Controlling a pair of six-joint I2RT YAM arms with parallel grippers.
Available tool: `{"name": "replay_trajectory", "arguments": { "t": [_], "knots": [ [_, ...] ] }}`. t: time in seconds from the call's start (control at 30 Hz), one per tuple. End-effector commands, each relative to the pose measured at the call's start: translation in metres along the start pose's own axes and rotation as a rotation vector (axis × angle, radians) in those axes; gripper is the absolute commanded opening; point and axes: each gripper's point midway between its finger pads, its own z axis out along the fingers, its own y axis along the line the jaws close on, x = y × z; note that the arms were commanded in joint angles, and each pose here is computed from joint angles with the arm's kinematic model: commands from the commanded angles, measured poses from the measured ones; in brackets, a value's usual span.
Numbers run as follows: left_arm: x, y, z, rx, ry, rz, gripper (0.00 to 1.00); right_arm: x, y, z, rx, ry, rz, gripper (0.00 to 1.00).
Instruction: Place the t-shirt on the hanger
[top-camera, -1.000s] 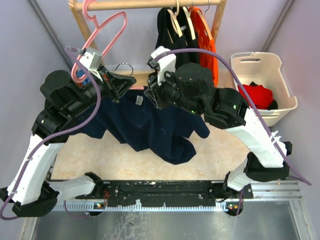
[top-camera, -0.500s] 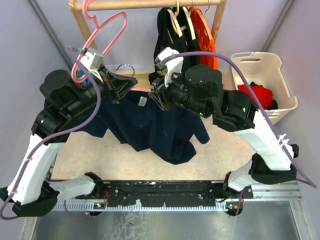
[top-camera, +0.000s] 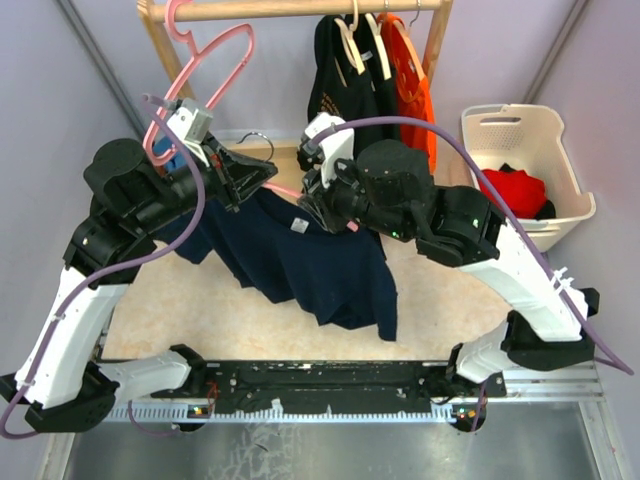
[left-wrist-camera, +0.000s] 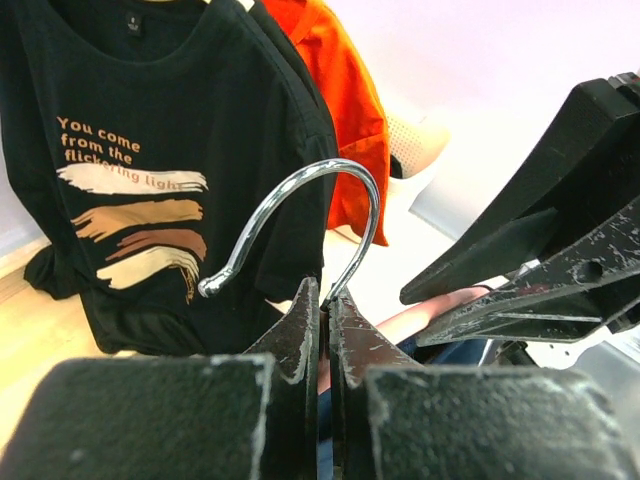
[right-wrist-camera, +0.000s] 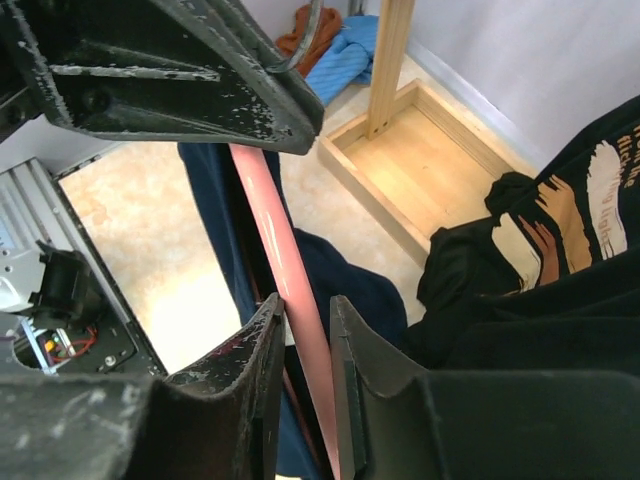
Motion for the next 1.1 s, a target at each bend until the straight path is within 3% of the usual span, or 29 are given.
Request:
{"name": "replay_trajectory", "arguments": {
  "t": [0.0, 0.1, 0.13, 0.43, 0.7, 1.07],
  "knots": [
    [-0.042, -0.017, -0.009, 0.056, -0.132, 0.041, 0.00, -0.011, 0.001, -0.020, -0.025, -0.057, 0.034, 0.25],
    [-0.042, -0.015, -0.008, 0.048, -0.133, 0.040, 0.00, -0.016, -0.004, -0.027, -0.011, -0.077, 0.052, 0.54],
    [-0.042, -0.015, -0.009, 0.045, -0.132, 0.042, 0.00, -0.018, -0.006, -0.032, -0.002, -0.086, 0.072, 0.57],
    [-0.035, -0.007, -0.011, 0.003, -0.121, 0.060, 0.00, 0.016, -0.042, -0.087, 0.176, -0.065, 0.319, 0.58],
    [-0.028, 0.001, -0.019, -0.043, -0.169, 0.009, 0.00, 0.063, -0.036, -0.106, 0.144, 0.022, 0.388, 0.58],
    [-0.009, 0.016, -0.042, -0.146, -0.251, -0.123, 0.00, 0.074, -0.033, -0.104, 0.132, 0.056, 0.369, 0.59]
  ]
}}
